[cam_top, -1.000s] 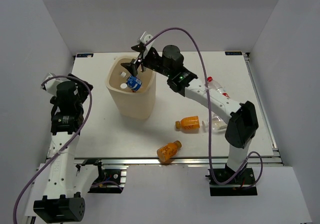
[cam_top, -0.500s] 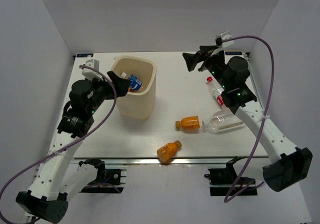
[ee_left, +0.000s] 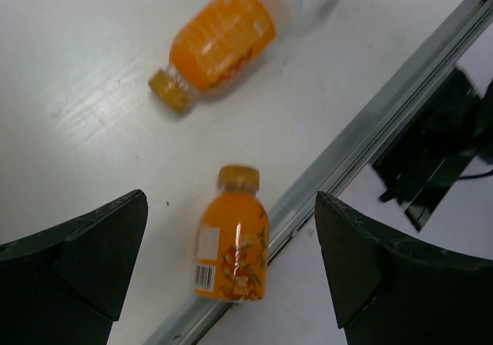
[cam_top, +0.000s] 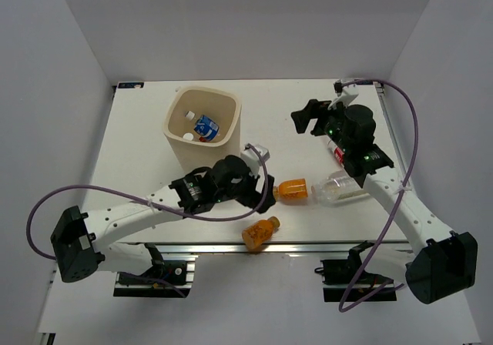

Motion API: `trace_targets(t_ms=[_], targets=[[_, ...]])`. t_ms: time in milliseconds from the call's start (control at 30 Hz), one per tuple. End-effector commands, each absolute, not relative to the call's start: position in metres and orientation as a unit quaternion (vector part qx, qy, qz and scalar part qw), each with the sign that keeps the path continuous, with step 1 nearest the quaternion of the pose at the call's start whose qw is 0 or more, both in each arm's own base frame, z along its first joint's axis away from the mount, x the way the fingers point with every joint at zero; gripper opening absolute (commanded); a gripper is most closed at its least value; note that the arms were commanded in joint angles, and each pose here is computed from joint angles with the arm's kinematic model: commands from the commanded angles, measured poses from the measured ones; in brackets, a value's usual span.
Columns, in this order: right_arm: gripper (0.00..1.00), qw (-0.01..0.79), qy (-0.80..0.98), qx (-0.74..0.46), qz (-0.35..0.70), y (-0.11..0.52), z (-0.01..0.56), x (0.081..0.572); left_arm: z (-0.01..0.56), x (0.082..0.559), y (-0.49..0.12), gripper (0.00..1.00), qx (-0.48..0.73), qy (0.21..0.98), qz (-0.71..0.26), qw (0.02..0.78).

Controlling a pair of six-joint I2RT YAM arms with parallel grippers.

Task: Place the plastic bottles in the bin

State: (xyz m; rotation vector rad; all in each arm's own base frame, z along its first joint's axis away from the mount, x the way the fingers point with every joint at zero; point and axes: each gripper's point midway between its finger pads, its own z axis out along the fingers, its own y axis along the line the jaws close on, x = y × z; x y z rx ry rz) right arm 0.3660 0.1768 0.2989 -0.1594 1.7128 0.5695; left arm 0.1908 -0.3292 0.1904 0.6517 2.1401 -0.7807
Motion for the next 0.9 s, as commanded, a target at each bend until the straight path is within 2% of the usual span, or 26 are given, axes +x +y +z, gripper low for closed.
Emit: trace_targets(t_ms=[0, 100, 300, 500, 600, 633, 667, 700, 733, 767, 800, 833, 867], targets=[[0.89, 0.614, 0.748, -0.038, 0.249, 0.167, 0.294, 0.366, 0.162, 0.180, -0.322, 0.98, 0.259, 0.853, -0.283, 0.354], [0.89, 0.614, 0.752, -0.018, 0.238, 0.157, 0.281, 0.365, 0.132, 0.150, -0.340, 0.98, 0.302, 0.845, -0.333, 0.291], [0.89, 0.616, 0.753, -0.012, 0.229, 0.147, 0.279, 0.359, 0.056, 0.152, -0.328, 0.98, 0.316, 0.887, -0.243, 0.232], [0.89, 0.624, 0.753, -0.003, 0.211, 0.135, 0.275, 0.352, 0.032, 0.134, -0.342, 0.98, 0.345, 0.883, -0.270, 0.172], [0.89, 0.627, 0.753, 0.005, 0.200, 0.129, 0.273, 0.351, 0.036, 0.132, -0.338, 0.83, 0.346, 0.884, -0.266, 0.169], [0.89, 0.626, 0.754, 0.008, 0.199, 0.128, 0.272, 0.351, 0.038, 0.131, -0.336, 0.68, 0.345, 0.885, -0.264, 0.170], [0.89, 0.625, 0.755, 0.009, 0.199, 0.127, 0.270, 0.351, 0.042, 0.131, -0.336, 0.60, 0.342, 0.885, -0.266, 0.172], [0.89, 0.624, 0.756, 0.010, 0.197, 0.126, 0.269, 0.351, 0.050, 0.132, -0.338, 0.57, 0.341, 0.882, -0.273, 0.178], [0.89, 0.623, 0.757, 0.010, 0.197, 0.126, 0.269, 0.351, 0.051, 0.129, -0.335, 0.59, 0.339, 0.884, -0.272, 0.171], [0.89, 0.621, 0.759, 0.010, 0.196, 0.126, 0.267, 0.351, 0.053, 0.127, -0.333, 0.67, 0.332, 0.887, -0.273, 0.168], [0.89, 0.621, 0.759, 0.013, 0.195, 0.124, 0.267, 0.351, 0.055, 0.127, -0.331, 0.69, 0.326, 0.890, -0.270, 0.169], [0.89, 0.623, 0.758, 0.013, 0.193, 0.124, 0.268, 0.351, 0.052, 0.126, -0.324, 0.69, 0.320, 0.897, -0.258, 0.163], [0.89, 0.624, 0.758, 0.017, 0.190, 0.122, 0.267, 0.351, 0.049, 0.128, -0.320, 0.62, 0.308, 0.904, -0.246, 0.167]])
